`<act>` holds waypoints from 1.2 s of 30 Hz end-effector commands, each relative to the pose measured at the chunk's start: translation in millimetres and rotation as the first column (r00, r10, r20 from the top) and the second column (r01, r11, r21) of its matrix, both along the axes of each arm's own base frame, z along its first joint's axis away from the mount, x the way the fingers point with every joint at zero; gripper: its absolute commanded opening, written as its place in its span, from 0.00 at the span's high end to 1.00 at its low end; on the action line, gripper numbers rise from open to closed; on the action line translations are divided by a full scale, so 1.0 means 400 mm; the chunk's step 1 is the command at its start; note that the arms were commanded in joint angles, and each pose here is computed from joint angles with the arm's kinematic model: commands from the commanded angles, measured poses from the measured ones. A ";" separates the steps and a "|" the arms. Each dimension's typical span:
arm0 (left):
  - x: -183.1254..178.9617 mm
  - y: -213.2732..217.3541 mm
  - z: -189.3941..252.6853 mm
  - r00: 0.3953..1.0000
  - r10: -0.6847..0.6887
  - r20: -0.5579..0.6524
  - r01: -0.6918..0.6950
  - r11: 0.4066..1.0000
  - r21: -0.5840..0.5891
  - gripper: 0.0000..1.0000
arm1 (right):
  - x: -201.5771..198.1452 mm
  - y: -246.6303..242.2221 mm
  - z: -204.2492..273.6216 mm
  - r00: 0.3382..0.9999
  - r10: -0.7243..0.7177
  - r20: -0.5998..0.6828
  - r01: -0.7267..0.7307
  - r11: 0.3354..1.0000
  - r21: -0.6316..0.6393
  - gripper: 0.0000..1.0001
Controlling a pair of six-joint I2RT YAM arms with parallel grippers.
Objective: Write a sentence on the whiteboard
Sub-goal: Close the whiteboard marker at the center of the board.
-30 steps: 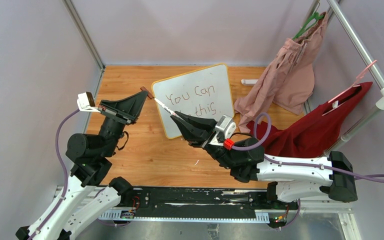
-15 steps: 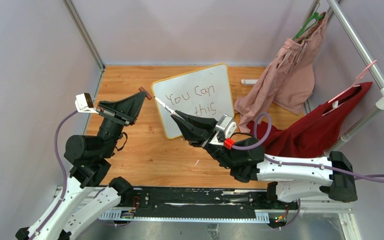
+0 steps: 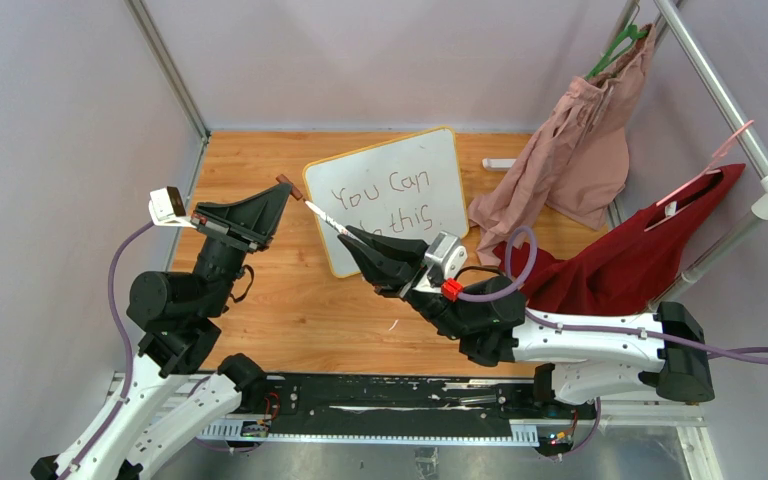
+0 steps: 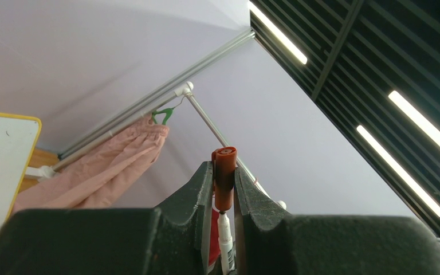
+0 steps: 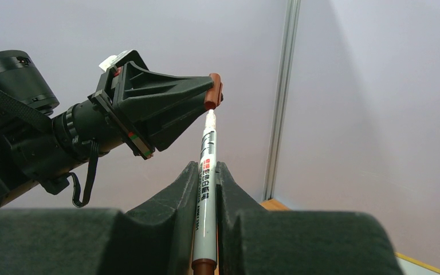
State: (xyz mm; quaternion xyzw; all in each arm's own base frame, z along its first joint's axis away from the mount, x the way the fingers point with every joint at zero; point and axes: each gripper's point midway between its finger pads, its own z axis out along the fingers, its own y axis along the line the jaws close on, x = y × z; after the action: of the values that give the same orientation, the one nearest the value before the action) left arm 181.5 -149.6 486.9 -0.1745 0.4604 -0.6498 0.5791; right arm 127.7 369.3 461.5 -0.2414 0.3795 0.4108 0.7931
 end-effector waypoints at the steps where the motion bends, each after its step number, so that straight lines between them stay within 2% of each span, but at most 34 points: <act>1: -0.018 0.016 0.038 0.999 0.011 0.044 -0.010 1.000 -0.027 1.00 | -0.021 -0.014 0.061 1.000 0.024 0.006 -0.024 0.997 0.069 1.00; 36: -0.039 0.011 0.049 0.998 -0.021 0.065 0.023 0.999 -0.024 1.00 | -0.017 -0.006 0.069 1.000 0.014 0.004 -0.014 0.997 0.070 1.00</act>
State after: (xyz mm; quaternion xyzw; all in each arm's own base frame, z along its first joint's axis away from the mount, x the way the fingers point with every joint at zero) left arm 180.8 -150.4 487.0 -0.1722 0.4609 -0.6510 0.5780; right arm 125.9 373.4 464.2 -0.2434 0.3794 0.4127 0.7915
